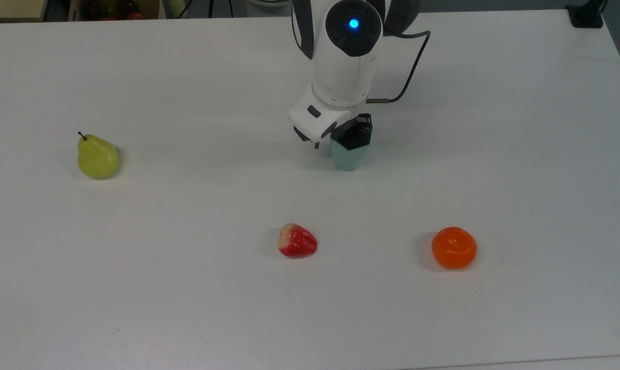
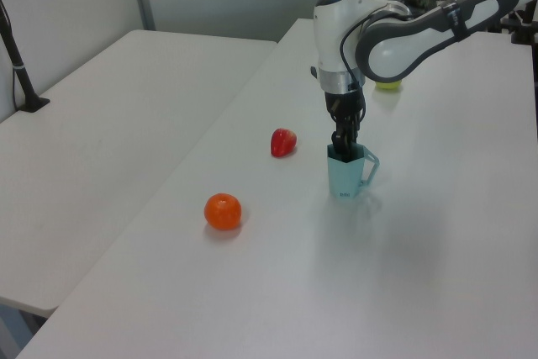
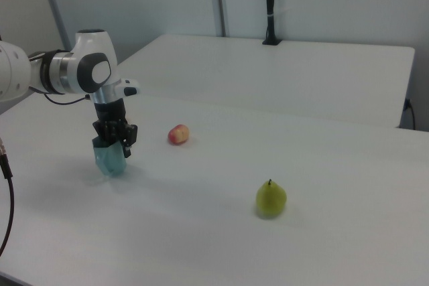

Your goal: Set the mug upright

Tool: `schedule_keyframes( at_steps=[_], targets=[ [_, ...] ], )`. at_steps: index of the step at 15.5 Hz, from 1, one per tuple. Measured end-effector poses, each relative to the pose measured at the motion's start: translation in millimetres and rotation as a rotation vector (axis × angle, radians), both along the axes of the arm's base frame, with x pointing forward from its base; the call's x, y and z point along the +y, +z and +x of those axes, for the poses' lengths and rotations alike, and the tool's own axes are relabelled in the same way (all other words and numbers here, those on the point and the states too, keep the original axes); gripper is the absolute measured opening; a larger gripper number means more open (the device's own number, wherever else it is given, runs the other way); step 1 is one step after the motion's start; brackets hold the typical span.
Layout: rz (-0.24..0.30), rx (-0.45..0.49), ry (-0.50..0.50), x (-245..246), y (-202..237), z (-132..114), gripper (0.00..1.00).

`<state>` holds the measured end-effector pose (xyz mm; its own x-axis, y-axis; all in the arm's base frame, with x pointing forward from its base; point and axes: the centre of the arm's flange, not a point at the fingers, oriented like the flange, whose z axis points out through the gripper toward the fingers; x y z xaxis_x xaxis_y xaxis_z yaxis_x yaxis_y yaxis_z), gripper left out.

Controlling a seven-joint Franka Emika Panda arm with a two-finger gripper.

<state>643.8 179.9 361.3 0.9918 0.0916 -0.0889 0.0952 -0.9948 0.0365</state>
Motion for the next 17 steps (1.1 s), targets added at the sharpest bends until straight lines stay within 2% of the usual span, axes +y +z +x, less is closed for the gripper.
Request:
schedule_keyframes(
  at_steps=[5, 6, 12, 17],
  targets=[
    [0.002, -0.022, -0.016, -13, 27, 1, 0.95],
    [0.003, -0.034, -0.022, -18, 41, 1, 1.0],
    [-0.021, -0.083, 0.016, -79, 143, -20, 1.0],
    [-0.025, -0.095, 0.014, -125, 197, -44, 1.0]
  ],
)
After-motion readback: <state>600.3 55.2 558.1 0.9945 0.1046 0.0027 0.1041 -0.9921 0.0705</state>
